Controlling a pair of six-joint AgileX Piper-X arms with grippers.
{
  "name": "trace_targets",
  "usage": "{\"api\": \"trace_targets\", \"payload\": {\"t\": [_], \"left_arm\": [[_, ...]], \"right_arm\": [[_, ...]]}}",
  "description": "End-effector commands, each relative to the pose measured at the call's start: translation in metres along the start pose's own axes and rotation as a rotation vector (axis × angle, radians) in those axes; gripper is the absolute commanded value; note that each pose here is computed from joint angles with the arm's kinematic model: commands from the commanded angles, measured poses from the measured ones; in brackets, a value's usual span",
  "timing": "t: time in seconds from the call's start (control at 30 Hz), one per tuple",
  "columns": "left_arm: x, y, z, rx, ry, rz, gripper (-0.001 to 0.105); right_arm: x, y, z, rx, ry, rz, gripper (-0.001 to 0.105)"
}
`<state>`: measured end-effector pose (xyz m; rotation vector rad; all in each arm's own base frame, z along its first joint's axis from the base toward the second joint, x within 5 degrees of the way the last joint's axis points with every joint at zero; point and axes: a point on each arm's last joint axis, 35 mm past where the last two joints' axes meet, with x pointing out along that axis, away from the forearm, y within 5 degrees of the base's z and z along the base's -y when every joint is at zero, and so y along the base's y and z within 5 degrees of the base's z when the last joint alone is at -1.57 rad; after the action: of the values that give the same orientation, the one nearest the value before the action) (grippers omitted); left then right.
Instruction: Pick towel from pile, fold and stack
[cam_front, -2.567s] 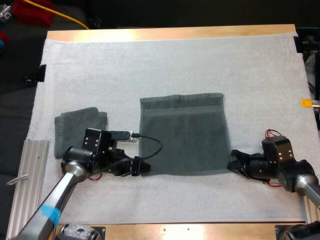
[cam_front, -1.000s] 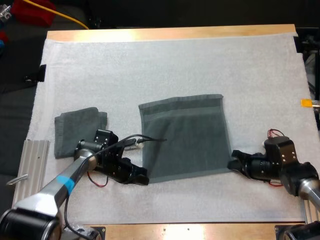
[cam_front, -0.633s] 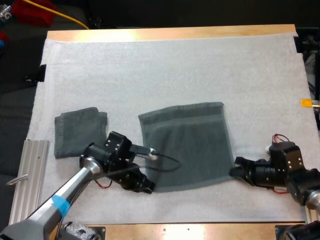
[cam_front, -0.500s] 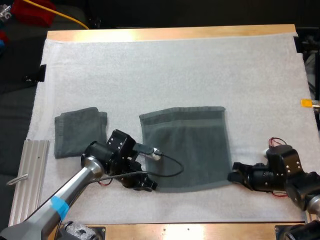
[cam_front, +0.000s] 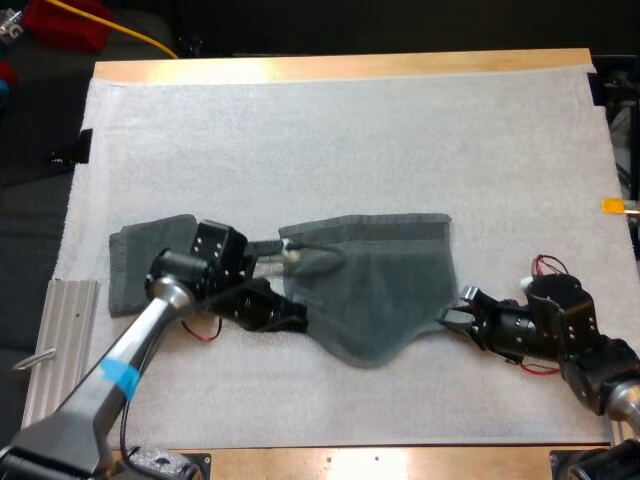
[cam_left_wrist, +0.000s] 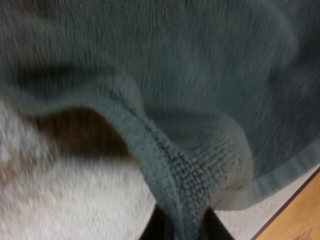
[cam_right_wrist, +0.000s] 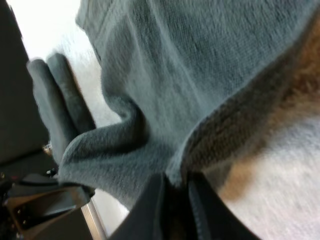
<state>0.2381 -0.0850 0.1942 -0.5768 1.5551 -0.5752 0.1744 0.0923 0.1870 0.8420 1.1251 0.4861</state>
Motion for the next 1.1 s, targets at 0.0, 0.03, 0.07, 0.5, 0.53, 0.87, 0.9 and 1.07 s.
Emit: {"api": "trace_targets", "payload": {"t": [0.0,0.03,0.07,0.5,0.53,0.87,0.9,1.07], "left_arm": [[-0.003,-0.003,0.008,-0.001,-0.01,-0.04,0.0],[-0.002,-0.004,0.014,-0.004,-0.01,-0.047,0.0],[-0.002,-0.005,0.017,-0.005,-0.01,-0.047,0.0],[0.005,-0.008,0.066,-0.053,-0.033,-0.032,0.0],[0.006,-0.007,0.069,-0.052,-0.04,-0.016,0.0],[0.018,0.004,0.085,-0.093,-0.114,0.088,0.0],[0.02,0.006,0.087,-0.098,-0.119,0.097,0.0],[0.021,0.011,0.094,-0.089,-0.182,0.166,0.0]], "right_arm": [[0.004,0.0,0.003,0.014,-0.006,0.018,0.001],[0.008,-0.001,0.005,0.031,-0.009,0.026,0.001],[0.011,-0.001,0.007,0.041,-0.013,0.033,0.001],[0.04,-0.006,0.056,0.153,-0.093,0.057,0.001],[0.041,-0.006,0.061,0.157,-0.101,0.053,0.001],[0.063,-0.012,0.097,0.196,-0.122,0.023,0.001],[0.066,-0.012,0.099,0.193,-0.125,0.026,0.001],[0.074,-0.021,0.103,0.199,-0.16,0.0,0.001]]}}
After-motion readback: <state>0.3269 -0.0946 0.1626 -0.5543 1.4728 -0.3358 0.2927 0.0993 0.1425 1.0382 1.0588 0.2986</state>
